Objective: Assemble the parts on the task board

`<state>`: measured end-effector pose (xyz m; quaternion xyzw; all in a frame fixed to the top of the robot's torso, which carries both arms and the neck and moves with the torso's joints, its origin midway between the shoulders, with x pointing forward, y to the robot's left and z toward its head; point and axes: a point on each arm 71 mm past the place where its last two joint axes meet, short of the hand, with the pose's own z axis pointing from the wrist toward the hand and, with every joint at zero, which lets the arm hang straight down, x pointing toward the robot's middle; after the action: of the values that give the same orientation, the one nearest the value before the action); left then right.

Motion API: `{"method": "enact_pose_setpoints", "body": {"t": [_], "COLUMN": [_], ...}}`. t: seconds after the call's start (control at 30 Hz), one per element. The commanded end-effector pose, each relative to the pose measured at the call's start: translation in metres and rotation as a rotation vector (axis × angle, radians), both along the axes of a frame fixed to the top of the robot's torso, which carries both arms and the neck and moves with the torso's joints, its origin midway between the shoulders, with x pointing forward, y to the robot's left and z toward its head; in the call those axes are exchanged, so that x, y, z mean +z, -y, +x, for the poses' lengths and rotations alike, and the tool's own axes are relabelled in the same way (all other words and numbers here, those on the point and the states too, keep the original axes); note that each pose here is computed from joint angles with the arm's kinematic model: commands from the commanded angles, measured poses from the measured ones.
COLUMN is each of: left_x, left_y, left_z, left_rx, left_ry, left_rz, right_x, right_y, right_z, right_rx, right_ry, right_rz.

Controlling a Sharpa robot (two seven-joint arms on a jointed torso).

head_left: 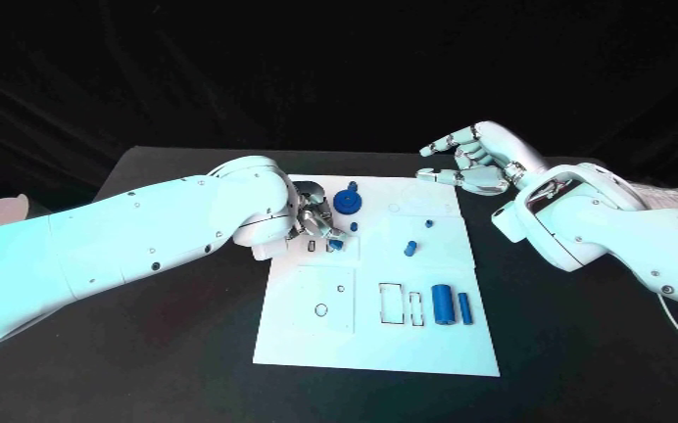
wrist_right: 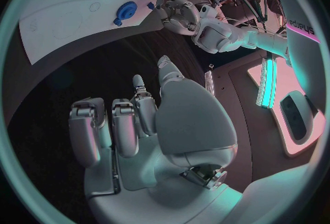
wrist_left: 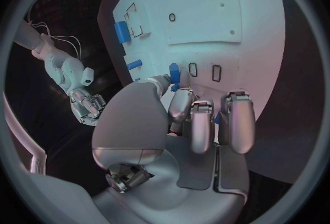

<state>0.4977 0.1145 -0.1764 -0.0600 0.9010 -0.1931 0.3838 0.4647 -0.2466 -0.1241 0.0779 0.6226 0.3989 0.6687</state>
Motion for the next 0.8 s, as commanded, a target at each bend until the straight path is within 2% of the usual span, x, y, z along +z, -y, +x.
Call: {"method": "enact_pose_setpoints", "body": {"t": [0.03,0.23,0.47,0.6,0.8], "left_x": [0.0047,0.0017,-0.0092,-0.0138,-0.0188], "left_y": [0.000,-0.005,-0.012,-0.014,-0.016], "left_z": [-0.0007,-0.0050,-0.0136,-0.0171,-0.0200], "left_rx": [0.020,0.044,0.072,0.077,0.071], "left_ry": [0.109,0.202,0.287,0.292,0.270], "left_rz": [-0.070,-0.083,-0.075,-0.058,-0.022], "right_x": [0.000,0.000,0.000,0.000,0.000], "right_y": [0.000,0.001,0.003,0.004,0.005], "right_z": [-0.001,-0.001,-0.001,-0.002,-0.002], "right_rx": [0.012,0.009,0.006,0.004,0.004], "right_ry": [-0.001,-0.001,-0.001,-0.001,-0.002], "right_rz": [0.001,0.001,0.001,0.001,0.001]}}
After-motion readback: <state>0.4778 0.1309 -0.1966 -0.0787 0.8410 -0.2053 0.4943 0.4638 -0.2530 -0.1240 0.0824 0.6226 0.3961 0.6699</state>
